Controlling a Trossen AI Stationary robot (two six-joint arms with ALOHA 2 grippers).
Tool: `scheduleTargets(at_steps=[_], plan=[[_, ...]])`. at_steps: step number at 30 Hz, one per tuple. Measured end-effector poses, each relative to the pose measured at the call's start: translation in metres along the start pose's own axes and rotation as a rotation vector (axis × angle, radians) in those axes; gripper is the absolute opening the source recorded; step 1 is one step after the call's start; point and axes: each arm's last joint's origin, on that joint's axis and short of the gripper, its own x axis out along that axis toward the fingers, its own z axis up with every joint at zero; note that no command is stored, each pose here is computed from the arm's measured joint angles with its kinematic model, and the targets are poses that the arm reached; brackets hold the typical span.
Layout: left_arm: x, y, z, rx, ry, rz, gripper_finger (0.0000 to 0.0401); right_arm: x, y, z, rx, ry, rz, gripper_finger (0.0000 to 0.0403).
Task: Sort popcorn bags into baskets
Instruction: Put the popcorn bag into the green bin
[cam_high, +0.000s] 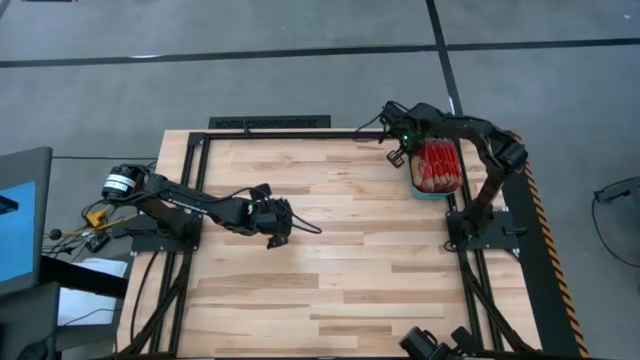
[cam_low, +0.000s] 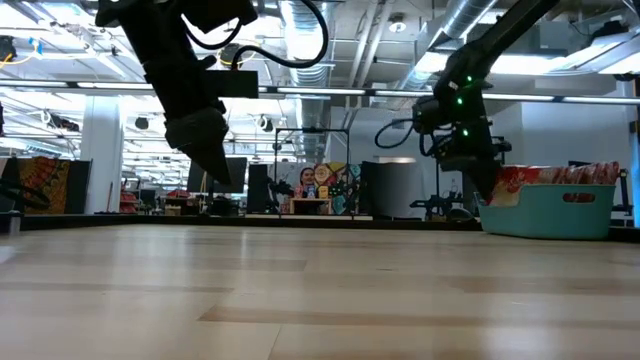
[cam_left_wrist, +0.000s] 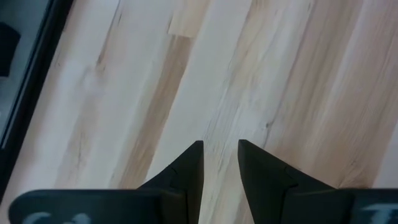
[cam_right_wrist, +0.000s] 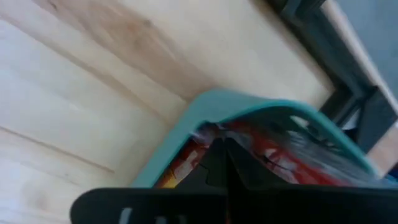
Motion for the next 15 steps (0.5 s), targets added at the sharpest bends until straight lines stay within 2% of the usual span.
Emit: scheduleTargets(at_steps=[8,15], plan=[[0.000,0.000,0.000,-0.014,-0.004,0.009,0.0093,0.025,0.008,-0.010,0.011,-0.020,0.000,0.0010],[0.000,0.000,0.001,-0.016,-0.008,0.008,0.0093,0.023,0.008,-0.013,0.012,-0.043,-0.009,0.0008]])
